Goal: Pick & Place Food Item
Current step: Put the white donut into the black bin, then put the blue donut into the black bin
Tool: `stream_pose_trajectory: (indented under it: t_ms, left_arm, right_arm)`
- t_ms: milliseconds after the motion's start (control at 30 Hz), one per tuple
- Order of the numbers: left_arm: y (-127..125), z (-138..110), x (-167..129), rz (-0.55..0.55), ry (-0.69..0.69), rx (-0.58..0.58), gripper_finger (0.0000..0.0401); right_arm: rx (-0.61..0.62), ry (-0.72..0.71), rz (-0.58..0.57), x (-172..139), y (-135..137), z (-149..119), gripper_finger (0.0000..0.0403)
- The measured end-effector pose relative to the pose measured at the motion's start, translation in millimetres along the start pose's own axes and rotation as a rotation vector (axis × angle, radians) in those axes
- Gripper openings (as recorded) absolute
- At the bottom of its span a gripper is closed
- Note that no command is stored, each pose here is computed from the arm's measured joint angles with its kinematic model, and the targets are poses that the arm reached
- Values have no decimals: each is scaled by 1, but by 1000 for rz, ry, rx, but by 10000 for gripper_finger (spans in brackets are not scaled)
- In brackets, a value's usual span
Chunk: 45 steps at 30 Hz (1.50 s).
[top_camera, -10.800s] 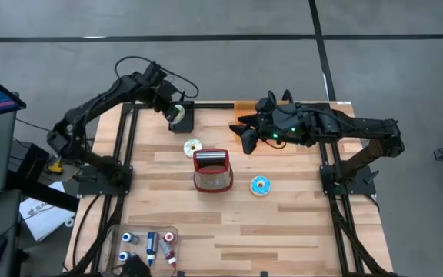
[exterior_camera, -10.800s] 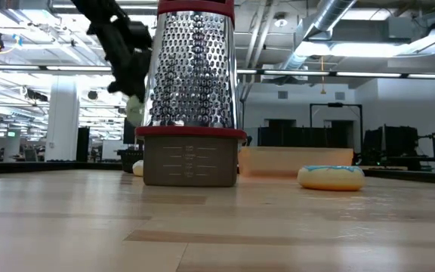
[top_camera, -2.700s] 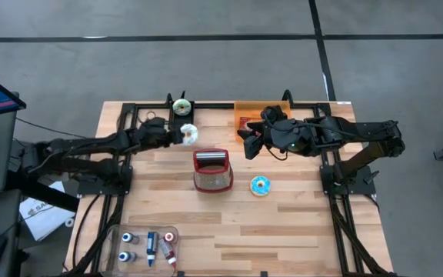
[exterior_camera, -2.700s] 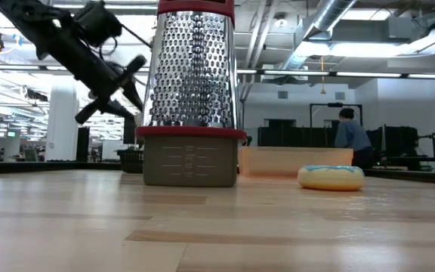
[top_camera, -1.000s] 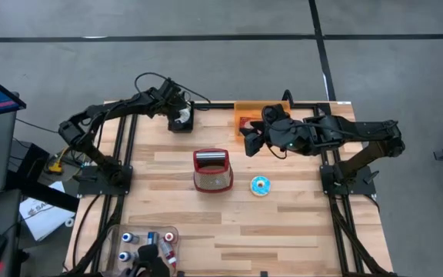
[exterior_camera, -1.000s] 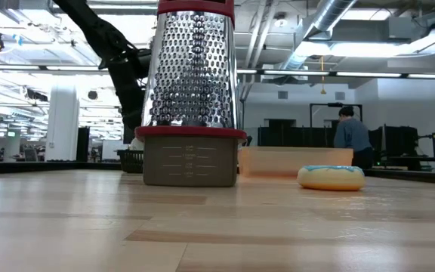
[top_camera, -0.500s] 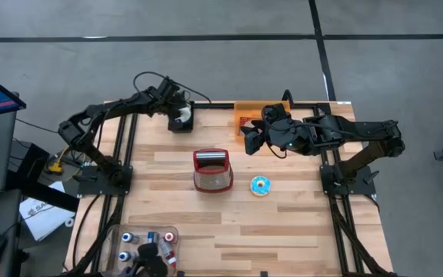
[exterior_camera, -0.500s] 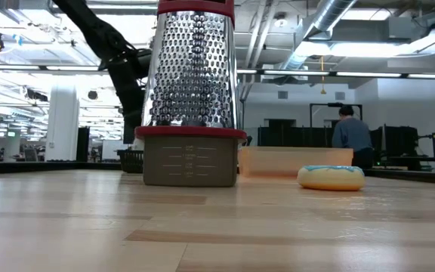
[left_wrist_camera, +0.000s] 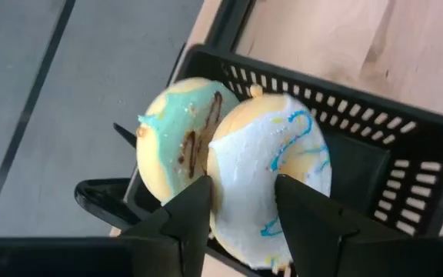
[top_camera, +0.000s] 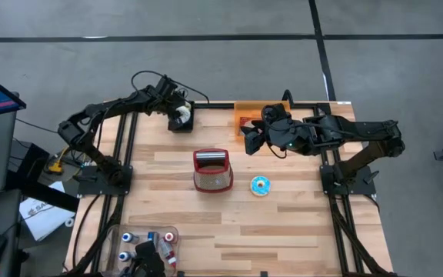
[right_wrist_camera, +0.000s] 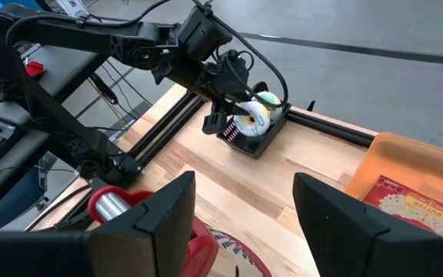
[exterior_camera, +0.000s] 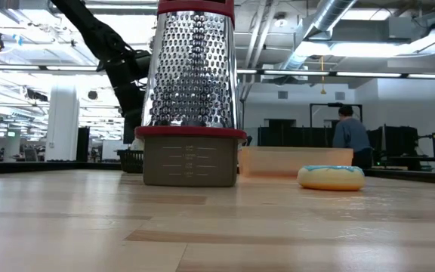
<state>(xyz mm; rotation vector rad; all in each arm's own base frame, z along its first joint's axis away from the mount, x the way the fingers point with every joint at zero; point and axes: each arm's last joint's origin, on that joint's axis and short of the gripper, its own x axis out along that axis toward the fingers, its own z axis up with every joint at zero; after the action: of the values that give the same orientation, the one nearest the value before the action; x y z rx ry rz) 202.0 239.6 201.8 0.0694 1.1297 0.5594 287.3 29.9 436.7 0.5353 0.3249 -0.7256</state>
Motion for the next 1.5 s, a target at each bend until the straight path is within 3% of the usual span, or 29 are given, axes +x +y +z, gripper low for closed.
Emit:
stream_pose_trajectory:
  t_ms: [1000,1300,1500]
  left_arm:
    - [3,4,0,38,-38,-16,173]
    - [6,2,-1,54,-32,-65,202]
    - [10,5,-21,70,-95,-144,208]
  right_arm:
    - [9,2,-1,0,0,0,211]
    - [9,2,0,0,0,0,211]
    - [8,2,-1,0,0,0,211]
